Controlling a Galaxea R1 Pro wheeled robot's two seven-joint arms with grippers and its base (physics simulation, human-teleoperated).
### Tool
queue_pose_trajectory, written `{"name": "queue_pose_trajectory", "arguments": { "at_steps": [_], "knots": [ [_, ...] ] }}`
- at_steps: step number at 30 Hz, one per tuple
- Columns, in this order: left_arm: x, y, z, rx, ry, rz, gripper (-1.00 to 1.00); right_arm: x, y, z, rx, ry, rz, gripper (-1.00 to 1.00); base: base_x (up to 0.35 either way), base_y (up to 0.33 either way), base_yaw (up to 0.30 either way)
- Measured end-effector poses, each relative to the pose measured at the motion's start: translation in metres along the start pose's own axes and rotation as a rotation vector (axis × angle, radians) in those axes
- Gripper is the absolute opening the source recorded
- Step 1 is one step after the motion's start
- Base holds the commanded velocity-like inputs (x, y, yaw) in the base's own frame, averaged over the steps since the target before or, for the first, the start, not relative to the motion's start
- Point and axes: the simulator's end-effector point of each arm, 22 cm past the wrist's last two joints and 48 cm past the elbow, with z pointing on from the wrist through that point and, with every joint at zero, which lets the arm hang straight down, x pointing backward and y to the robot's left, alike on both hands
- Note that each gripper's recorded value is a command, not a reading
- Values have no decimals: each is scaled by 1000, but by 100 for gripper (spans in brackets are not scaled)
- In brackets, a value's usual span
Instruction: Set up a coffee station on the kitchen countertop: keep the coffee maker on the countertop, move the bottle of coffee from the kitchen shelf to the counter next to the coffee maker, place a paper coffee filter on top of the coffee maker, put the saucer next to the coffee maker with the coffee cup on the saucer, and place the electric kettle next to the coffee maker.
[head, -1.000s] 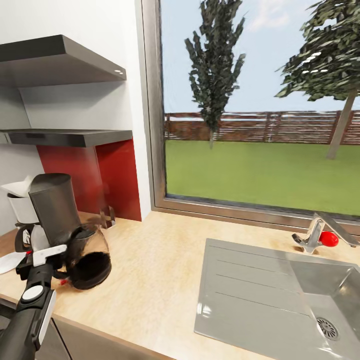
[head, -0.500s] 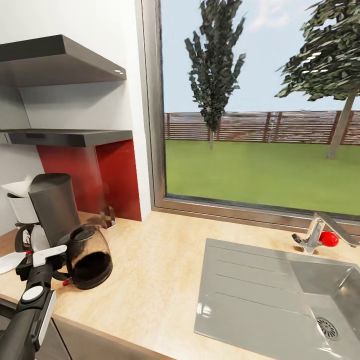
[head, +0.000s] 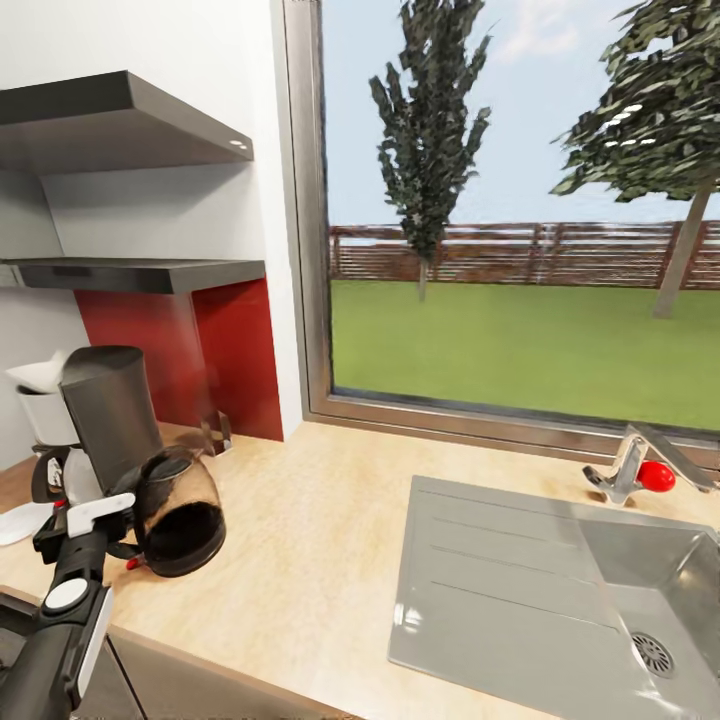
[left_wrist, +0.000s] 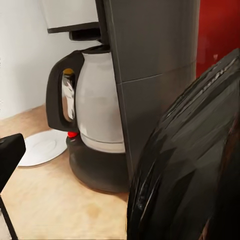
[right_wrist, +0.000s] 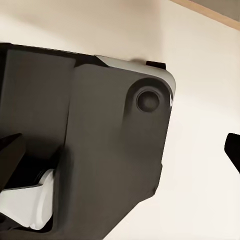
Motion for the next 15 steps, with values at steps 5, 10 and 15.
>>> {"name": "queue_pose_trajectory", "arguments": {
  "at_steps": [5, 10, 15],
  "knots": [
    [9, -1, 0, 3, 18, 5, 100, 0, 0, 0, 0, -1, 0, 100, -135, 0, 0],
    [11, -2, 0, 4, 20, 5, 100, 0, 0, 0, 0, 0, 0, 100, -26, 0, 0],
    [11, -2, 0, 4, 21, 5, 100, 0, 0, 0, 0, 0, 0, 100, -3, 0, 0]
  ]
}}
